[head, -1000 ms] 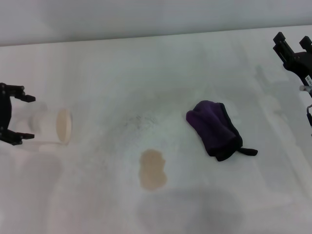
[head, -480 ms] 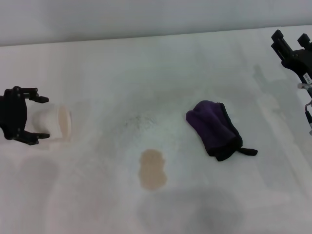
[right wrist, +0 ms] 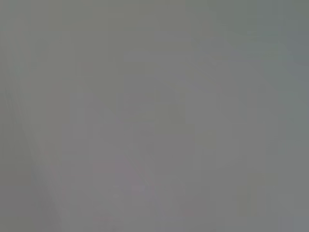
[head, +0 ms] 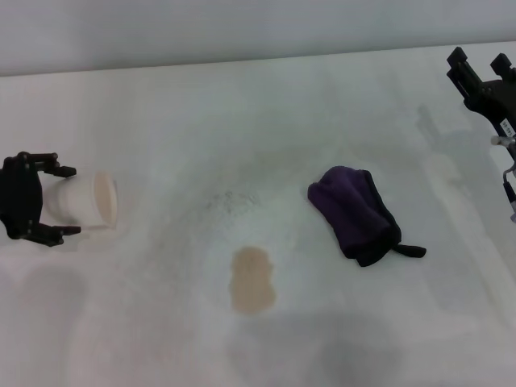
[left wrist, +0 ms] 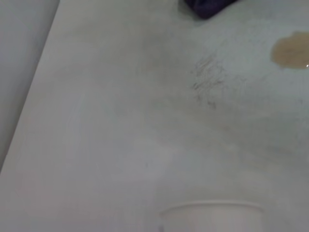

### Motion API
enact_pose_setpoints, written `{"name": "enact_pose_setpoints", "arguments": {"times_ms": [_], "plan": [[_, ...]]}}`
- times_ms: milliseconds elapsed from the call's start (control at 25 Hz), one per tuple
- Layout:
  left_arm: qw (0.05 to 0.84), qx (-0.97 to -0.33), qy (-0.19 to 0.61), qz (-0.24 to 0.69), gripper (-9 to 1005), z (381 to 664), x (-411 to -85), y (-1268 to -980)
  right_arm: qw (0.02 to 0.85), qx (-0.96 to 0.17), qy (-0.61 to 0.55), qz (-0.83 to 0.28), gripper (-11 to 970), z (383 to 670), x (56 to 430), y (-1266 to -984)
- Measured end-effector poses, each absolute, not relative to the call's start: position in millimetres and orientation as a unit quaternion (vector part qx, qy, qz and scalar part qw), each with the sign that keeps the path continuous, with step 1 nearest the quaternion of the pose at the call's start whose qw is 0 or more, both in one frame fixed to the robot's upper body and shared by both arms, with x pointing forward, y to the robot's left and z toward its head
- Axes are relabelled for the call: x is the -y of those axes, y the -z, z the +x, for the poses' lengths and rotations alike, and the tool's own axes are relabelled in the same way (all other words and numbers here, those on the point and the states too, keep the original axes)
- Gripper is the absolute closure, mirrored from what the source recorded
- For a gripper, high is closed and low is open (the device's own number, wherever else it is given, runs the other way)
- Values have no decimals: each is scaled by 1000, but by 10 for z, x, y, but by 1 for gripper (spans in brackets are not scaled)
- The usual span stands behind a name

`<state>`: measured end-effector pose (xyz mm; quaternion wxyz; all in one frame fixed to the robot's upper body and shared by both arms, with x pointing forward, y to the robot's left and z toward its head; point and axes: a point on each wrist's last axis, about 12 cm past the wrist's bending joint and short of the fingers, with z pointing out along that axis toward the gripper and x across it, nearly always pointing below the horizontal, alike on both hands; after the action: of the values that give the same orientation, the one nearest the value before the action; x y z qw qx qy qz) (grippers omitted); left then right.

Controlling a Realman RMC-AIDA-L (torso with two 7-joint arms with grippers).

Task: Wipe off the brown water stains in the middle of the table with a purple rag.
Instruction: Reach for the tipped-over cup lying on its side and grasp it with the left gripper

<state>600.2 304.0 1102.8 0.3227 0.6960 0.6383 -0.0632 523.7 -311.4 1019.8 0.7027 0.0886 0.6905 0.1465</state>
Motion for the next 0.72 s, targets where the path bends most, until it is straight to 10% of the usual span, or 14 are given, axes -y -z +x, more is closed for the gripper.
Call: {"name": "enact_pose_setpoints", "arguments": {"times_ms": [720], "plan": [[340,-649,66,677,125,5944,-3095,-10950,696,-697,-153,87,102,5205,3075,-10166]]}}
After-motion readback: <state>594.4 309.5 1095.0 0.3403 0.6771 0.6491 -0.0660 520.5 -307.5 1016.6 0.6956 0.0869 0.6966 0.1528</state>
